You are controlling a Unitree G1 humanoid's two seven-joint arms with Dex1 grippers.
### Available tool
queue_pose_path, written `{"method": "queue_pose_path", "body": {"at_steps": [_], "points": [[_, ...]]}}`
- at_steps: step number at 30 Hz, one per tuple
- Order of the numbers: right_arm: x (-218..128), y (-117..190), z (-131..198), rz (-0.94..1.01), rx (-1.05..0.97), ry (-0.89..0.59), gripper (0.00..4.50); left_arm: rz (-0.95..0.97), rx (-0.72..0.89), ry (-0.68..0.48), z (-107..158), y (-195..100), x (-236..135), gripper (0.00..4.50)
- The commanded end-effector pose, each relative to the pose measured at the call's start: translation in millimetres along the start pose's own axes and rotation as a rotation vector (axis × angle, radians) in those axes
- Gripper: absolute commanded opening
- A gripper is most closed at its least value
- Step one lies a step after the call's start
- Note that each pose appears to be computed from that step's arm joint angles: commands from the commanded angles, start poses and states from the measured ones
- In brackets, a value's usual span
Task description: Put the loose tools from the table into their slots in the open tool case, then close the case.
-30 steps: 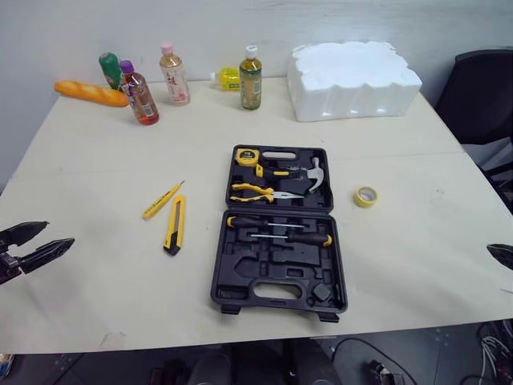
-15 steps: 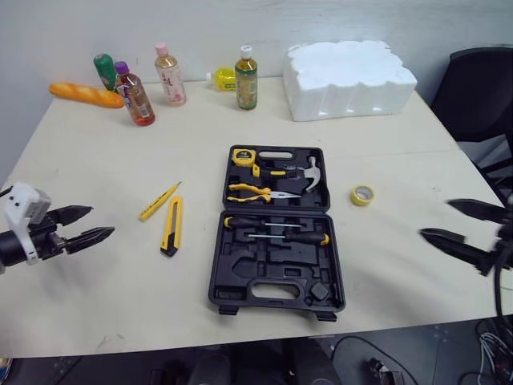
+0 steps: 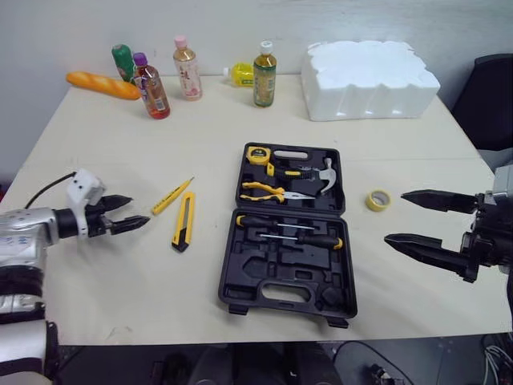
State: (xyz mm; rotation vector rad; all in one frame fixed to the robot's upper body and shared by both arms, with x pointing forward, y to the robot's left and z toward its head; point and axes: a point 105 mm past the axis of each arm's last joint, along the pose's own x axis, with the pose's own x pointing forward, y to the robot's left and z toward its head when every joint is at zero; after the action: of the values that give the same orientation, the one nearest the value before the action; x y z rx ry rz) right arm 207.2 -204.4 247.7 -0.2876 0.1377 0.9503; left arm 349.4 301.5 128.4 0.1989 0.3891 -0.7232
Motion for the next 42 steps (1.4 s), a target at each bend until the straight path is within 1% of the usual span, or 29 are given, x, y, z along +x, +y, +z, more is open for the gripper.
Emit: {"method": "queue_pose_path", "body": {"at_steps": [1, 3, 7, 8, 9, 10, 12, 13, 16, 17, 21, 28, 33, 38, 42], "points": [[-0.2, 9.1, 4.5, 0.024, -0.038, 0.000, 4.42, -0.014, 0.034, 0.016, 2.6, -2.0, 13.3, 4.50], [1.7, 11.0, 5.4, 0.030, -0.046, -0.003, 4.42, -0.008, 0.030, 0.020, 3.7, -2.9, 26.1, 4.50], [4.5, 11.6, 12.1, 0.038, -0.060, -0.032, 4.42, -0.002, 0.037, 0.037, 1.9, -3.6, 37.1, 4.50], [5.7, 12.1, 13.6, 0.044, -0.064, -0.038, 4.50, -0.018, 0.038, 0.038, 1.3, -7.2, 42.4, 3.99], [6.4, 12.4, 14.4, 0.047, -0.066, -0.040, 4.50, -0.029, 0.038, 0.038, 1.0, -9.8, 45.9, 3.72], [7.3, 12.7, 14.5, 0.050, -0.069, -0.040, 4.50, -0.032, 0.036, 0.038, 0.7, -11.0, 48.7, 3.30], [8.5, 13.2, 15.8, 0.053, -0.071, -0.043, 4.50, -0.028, 0.028, 0.037, 0.1, -10.7, 50.1, 2.31], [9.0, 13.2, 17.2, 0.053, -0.073, -0.049, 4.50, -0.026, 0.020, 0.033, 0.1, -10.4, 50.3, 1.95], [9.8, 13.4, 21.1, 0.056, -0.073, -0.064, 4.50, -0.022, 0.018, 0.031, 0.4, -9.8, 50.2, 0.62], [10.0, 13.6, 21.8, 0.056, -0.072, -0.067, 4.50, -0.021, 0.019, 0.031, 0.5, -9.7, 50.1, 0.56], [11.7, 12.4, 21.0, 0.055, -0.068, -0.068, 4.50, -0.033, 0.027, 0.019, 3.4, -11.5, 48.2, 0.56], [13.1, 11.7, 21.1, 0.050, -0.071, -0.068, 4.50, 0.011, 0.038, -0.013, 10.5, -3.5, 35.3, 0.56], [14.5, 10.3, 22.9, 0.052, -0.076, -0.070, 4.50, 0.028, 0.043, -0.017, 9.9, -1.6, 32.0, 0.56], [16.7, 9.2, 22.8, 0.055, -0.081, -0.076, 4.50, 0.038, 0.062, -0.038, 18.7, 1.8, 25.6, 0.56], [17.6, 9.5, 19.2, 0.052, -0.082, -0.073, 4.50, 0.035, 0.073, -0.023, 12.6, 0.4, 24.4, 0.56]]}}
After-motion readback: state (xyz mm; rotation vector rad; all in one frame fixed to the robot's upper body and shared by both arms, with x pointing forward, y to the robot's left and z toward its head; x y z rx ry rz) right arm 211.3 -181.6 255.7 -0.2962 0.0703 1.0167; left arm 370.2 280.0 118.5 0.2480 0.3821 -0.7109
